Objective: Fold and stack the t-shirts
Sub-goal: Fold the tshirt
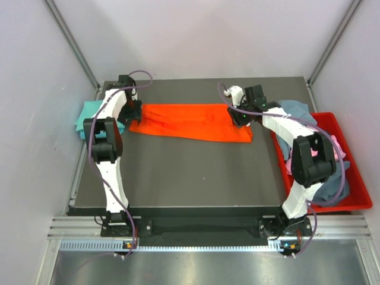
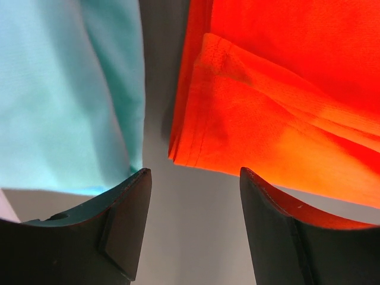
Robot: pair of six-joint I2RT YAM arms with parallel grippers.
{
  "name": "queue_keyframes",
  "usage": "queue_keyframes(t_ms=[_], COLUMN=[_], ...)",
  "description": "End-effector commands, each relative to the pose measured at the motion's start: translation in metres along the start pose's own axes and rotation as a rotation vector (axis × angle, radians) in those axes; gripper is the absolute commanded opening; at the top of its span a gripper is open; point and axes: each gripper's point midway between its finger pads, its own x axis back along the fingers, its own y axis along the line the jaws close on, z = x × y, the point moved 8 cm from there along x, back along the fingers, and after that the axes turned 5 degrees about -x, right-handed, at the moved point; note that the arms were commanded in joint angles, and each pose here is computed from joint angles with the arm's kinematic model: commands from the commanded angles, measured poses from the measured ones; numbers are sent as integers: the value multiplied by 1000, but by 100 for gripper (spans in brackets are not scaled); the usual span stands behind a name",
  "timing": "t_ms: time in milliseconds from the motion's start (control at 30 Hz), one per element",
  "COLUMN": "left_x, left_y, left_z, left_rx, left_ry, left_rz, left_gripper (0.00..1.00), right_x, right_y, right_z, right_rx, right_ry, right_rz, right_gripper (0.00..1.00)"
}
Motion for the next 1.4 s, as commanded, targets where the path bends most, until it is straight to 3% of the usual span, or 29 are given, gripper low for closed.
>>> queue_keyframes(t_ms=[0, 200, 333, 433, 467, 533, 1067, 1367], left_x=[-7, -19, -25, -28, -29, -23, 25, 58], left_y=[1, 2, 1, 2, 1, 0, -20, -80], left_z=[-4, -2, -1, -1, 1, 3, 74, 117], left_rx=[19, 12, 7, 3, 3, 1, -26, -229], left_ry=[0, 25, 35, 42, 46, 49, 154, 182], left_rz=[-11, -30, -30, -32, -27, -19, 139, 225], left_gripper=[65, 61, 52, 31, 13, 0, 0, 0], right_x=[-2, -16, -26, -34, -37, -39, -68, -95], right_y=[-3, -12, -14, -14, -14, -14, -33, -57], right_z=[11, 20, 22, 25, 26, 27, 25, -19], right_rx=[-103, -151, -168, -181, -184, -187, -211, -209], right_ry=[20, 53, 63, 78, 87, 93, 146, 47], right_rz=[-45, -63, -68, -78, -81, -82, 14, 41], right_gripper=[44, 43, 43, 43, 43, 43, 42, 41])
